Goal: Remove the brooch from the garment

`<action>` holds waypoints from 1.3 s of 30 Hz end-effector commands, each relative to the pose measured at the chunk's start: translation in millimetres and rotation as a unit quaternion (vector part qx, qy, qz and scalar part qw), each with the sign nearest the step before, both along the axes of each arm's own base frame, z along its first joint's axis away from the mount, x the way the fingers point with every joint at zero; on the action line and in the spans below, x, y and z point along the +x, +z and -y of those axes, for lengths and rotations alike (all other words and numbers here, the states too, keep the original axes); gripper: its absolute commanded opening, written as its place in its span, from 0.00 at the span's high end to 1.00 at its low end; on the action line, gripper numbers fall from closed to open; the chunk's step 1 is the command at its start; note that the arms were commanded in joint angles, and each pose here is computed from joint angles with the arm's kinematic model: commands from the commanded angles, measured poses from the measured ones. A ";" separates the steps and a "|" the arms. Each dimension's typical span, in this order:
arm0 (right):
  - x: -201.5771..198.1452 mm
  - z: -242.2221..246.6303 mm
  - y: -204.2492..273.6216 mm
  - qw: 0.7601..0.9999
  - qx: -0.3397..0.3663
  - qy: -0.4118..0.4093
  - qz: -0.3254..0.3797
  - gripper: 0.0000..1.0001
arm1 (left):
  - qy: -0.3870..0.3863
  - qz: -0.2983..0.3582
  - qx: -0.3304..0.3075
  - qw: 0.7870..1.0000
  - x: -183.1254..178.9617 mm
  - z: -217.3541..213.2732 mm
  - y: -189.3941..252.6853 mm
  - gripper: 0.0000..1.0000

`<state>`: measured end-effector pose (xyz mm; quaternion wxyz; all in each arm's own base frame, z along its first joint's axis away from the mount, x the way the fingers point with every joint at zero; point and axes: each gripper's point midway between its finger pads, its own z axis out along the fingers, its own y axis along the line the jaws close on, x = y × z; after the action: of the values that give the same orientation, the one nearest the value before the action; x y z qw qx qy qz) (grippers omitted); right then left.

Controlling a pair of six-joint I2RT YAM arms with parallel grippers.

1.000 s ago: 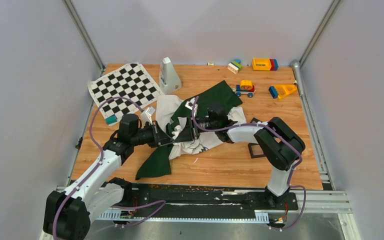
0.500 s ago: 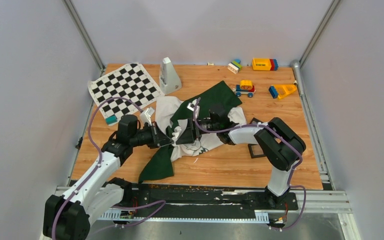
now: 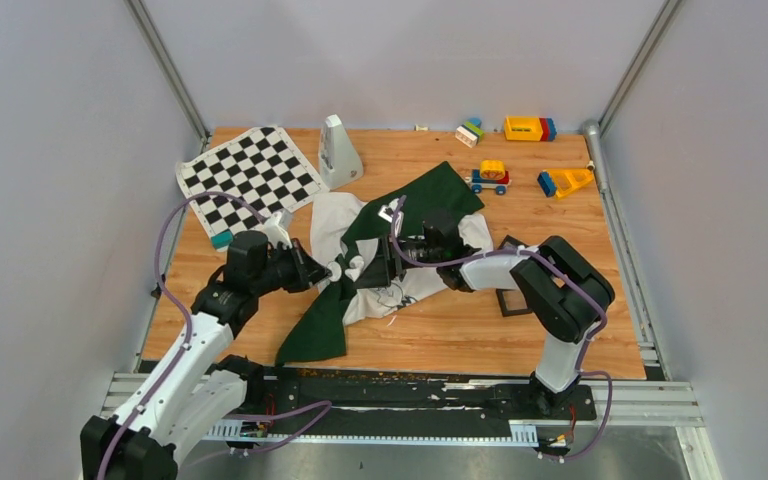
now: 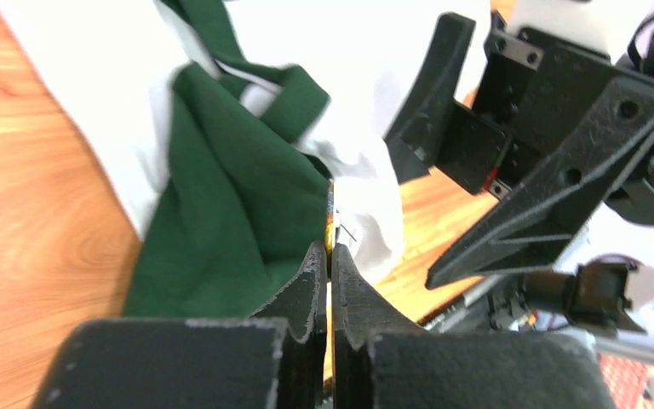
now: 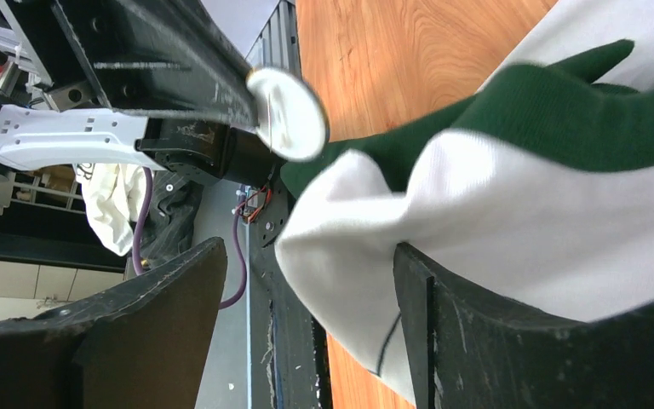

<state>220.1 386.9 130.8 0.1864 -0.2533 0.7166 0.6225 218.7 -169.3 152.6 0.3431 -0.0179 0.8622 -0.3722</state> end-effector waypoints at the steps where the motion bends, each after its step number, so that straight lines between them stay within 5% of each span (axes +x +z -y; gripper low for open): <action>1: 7.7 -0.5 24.4 0.999 0.026 -0.013 0.043 0.29 | 0.118 0.047 0.041 0.991 26.1 -34.6 18.3 1.00; 7: 12.6 1.6 24.0 0.999 0.020 -0.027 0.043 0.30 | 0.135 0.092 0.050 0.985 27.3 -44.9 34.8 1.00; 13: 11.8 15.8 42.6 0.997 0.042 -0.037 0.061 0.37 | 0.000 0.119 0.012 0.993 0.0 -10.7 48.3 1.00; 16: 7.0 21.2 54.0 0.994 0.055 -0.043 0.080 0.36 | -0.079 0.135 -0.080 0.985 -15.8 20.1 63.7 1.00; 23: -3.7 22.3 66.2 0.993 0.082 -0.018 0.083 0.32 | -0.154 0.139 -0.141 0.968 -29.4 40.6 64.6 1.00; 30: -5.8 21.3 67.0 0.993 0.084 -0.007 0.079 0.53 | -0.181 0.145 -0.158 0.960 -39.0 44.5 69.0 1.00; 39: -17.6 23.0 75.5 0.991 0.105 0.027 0.083 0.66 | -0.184 0.143 -0.162 0.959 -39.7 45.4 71.1 1.00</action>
<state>209.3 365.3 191.6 0.2443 -0.2774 0.6525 0.6615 182.7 -211.5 207.7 0.3686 0.1157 0.7442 -0.5450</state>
